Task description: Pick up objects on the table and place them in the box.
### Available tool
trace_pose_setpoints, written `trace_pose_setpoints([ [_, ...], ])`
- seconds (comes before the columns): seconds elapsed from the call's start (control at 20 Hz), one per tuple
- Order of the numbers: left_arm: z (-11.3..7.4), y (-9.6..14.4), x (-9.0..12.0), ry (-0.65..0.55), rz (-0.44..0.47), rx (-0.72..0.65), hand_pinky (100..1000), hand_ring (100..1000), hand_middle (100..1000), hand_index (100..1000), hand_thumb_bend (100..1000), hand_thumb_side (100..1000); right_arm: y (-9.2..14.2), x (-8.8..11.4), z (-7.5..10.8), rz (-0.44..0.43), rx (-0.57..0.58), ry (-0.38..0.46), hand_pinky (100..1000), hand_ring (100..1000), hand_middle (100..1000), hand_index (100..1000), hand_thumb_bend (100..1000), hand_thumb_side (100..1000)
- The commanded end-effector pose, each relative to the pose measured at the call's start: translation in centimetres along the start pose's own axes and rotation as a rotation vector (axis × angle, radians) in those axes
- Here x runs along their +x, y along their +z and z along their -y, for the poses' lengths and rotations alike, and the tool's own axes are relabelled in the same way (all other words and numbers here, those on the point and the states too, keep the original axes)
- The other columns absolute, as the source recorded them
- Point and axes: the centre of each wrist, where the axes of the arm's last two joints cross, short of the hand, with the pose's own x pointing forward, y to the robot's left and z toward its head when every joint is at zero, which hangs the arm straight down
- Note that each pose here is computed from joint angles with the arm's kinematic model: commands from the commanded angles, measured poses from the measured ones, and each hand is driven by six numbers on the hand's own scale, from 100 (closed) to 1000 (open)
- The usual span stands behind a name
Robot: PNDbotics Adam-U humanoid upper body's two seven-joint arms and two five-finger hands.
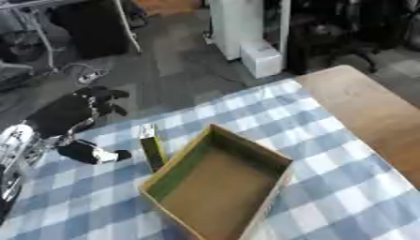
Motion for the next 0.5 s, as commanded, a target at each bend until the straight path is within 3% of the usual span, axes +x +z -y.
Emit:
trace_pose_setpoints([
  [0.05, -0.5, -0.2, -0.6, 0.061, -0.029, 0.051, 819, 779, 861, 797, 582, 859, -1.3, 0.4, -0.1, 0.012, 0.037, 0.002, 446, 409, 437, 614, 100, 994],
  [0.5, 0.7, -0.9, 0.4, 0.206, -0.045, 0.079, 790, 751, 851, 809, 598, 853, -1.8, 0.3, -0.3, 0.012, 0.029, -0.011, 446, 409, 437, 617, 100, 997],
])
